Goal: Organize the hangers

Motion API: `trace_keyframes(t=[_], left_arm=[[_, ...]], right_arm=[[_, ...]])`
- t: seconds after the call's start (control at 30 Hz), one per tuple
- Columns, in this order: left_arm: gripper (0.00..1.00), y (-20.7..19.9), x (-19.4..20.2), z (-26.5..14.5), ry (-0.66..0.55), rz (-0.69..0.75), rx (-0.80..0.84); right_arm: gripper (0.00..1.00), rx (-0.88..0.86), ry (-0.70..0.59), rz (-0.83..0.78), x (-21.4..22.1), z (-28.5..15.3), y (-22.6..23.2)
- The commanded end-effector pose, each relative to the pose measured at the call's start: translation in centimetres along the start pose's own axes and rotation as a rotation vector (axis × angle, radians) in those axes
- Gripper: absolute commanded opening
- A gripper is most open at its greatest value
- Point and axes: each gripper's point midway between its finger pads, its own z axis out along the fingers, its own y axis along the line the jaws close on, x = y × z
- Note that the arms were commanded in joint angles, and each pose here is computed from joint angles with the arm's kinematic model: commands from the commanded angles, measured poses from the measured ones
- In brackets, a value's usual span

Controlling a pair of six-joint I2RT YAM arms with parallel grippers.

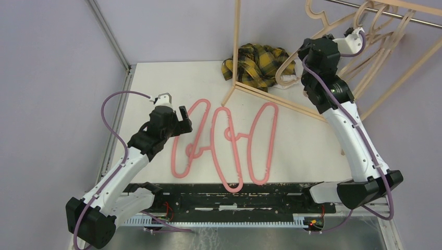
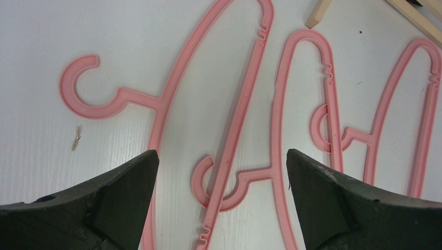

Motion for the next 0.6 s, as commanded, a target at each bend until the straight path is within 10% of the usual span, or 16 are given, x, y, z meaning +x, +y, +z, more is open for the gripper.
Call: trace_keyframes(t=[0.0,0.13,0.33,0.57], left_arm=[[0.99,-0.6,-1.3,0.0,-0.041,0.006,0.024],[0.99,-0.6,-1.4,-0.1,-0.046,0.005,0.024],[0.99,-0.6,-1.3,-0.3,-0.047,-0.001,0.028],[0.99,-0.6,-1.2,-0.2,-0.042,-0.005,0.027]], right_arm=[[0.02,0.034,-0.055,0.027,-2.7,-1.1,-1.5],[0.13,0.049,-0.057,0.030,-3.1,-1.6,-2.1],[0.65,0.011,-0.024,0.016,-3.1,-2.1,-1.7],[0.82,-0.077,-0.013,0.023,-4.8,-4.4,-0.8]])
